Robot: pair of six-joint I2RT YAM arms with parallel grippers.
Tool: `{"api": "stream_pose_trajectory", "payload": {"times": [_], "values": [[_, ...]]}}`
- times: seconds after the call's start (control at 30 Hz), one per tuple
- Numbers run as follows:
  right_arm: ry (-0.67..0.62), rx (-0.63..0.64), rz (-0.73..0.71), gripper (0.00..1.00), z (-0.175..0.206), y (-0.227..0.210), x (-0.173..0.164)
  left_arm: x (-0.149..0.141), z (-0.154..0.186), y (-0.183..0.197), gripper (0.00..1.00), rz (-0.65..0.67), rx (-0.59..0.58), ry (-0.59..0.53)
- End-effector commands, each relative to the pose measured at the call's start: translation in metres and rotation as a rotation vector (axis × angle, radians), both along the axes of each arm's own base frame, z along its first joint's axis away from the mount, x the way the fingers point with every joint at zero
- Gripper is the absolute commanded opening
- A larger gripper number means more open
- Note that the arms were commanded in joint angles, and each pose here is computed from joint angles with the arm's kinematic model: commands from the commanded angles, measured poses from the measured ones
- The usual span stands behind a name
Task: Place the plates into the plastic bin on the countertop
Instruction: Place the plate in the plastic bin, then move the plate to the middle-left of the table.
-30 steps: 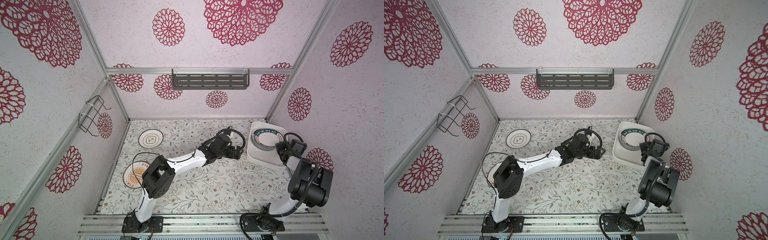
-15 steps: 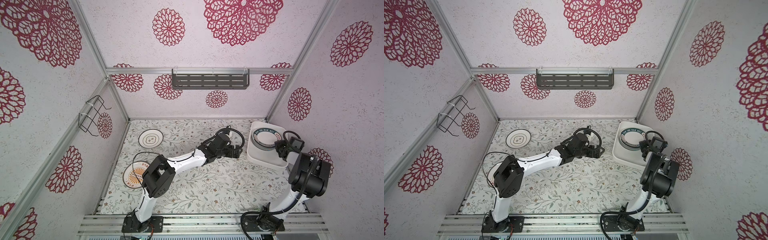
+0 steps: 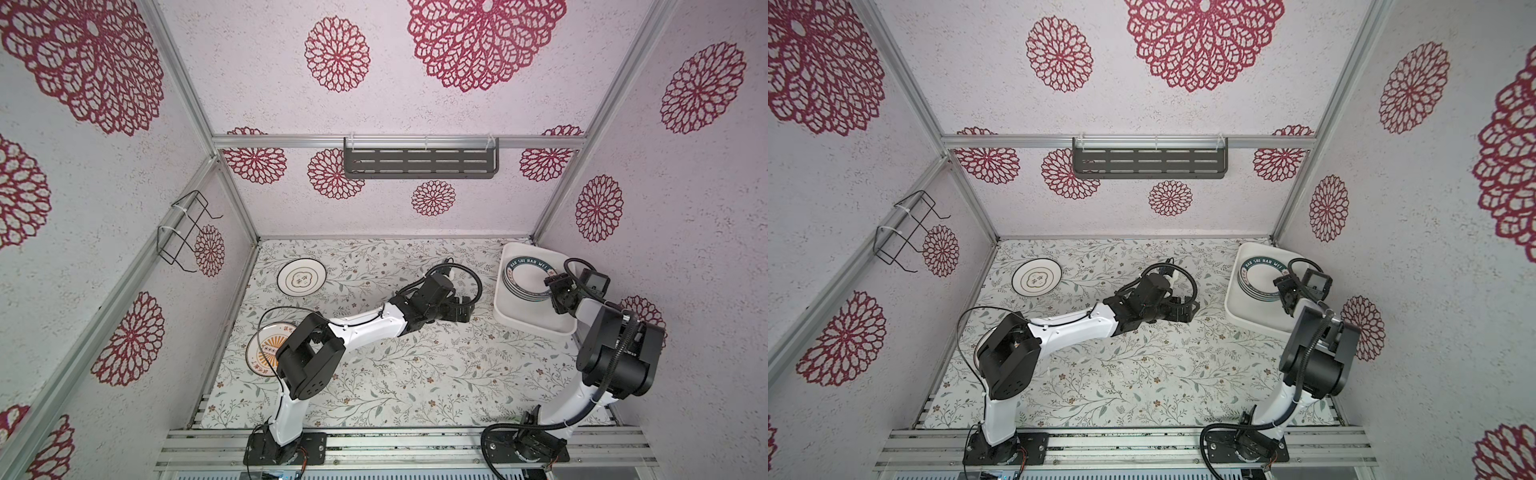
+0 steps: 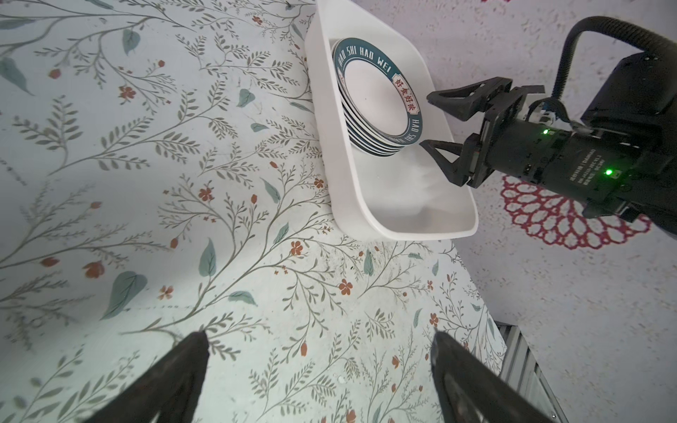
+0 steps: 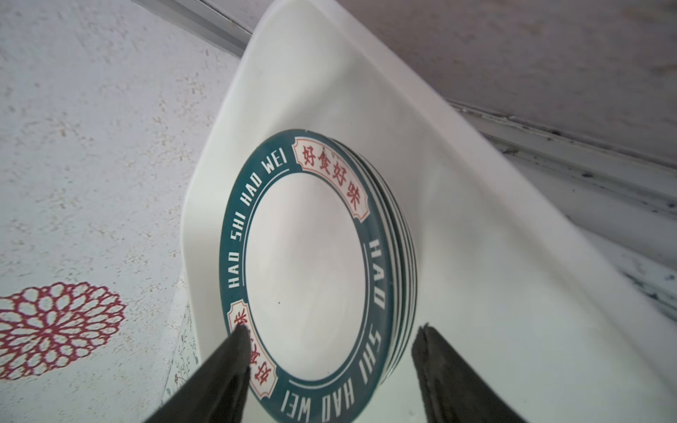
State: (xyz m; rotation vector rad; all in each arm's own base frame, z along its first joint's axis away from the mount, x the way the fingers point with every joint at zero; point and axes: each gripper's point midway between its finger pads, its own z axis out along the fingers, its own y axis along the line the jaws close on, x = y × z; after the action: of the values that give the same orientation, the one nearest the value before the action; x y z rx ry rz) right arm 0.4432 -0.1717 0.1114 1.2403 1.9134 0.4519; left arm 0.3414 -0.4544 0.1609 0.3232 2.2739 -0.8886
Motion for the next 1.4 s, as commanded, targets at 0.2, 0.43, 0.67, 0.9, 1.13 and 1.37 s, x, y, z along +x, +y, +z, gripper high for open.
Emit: {"api": "stream_pose_trajectory", "payload": {"times": [0.2,0.43,0.67,0.9,1.13,1.37], "values": [[-0.06,-0.223,0.122,0.97,0.071,0.064,-0.013,-0.001,0.044,0.083,0.97,0.203,0.086,-0.105],[-0.147,-0.279,0.266,0.99,0.104,0.146,-0.023,-0.012,0.036,0.188,0.97,0.469,0.229,-0.069],[-0.25,-0.26,0.48,0.99,0.122,0.254,-0.032,-0.041,0.025,0.317,0.97,0.774,0.228,0.01],[-0.342,-0.216,0.88,0.99,0.108,0.419,-0.067,-0.094,0.014,0.437,0.97,1.12,0.254,0.056],[-0.369,-0.123,1.195,0.99,0.079,0.553,-0.102,-0.139,-0.005,0.516,0.97,1.399,0.255,0.122],[-0.407,-0.009,1.434,0.99,0.07,0.647,-0.134,-0.146,-0.038,0.55,0.97,1.53,0.168,0.271]]}}
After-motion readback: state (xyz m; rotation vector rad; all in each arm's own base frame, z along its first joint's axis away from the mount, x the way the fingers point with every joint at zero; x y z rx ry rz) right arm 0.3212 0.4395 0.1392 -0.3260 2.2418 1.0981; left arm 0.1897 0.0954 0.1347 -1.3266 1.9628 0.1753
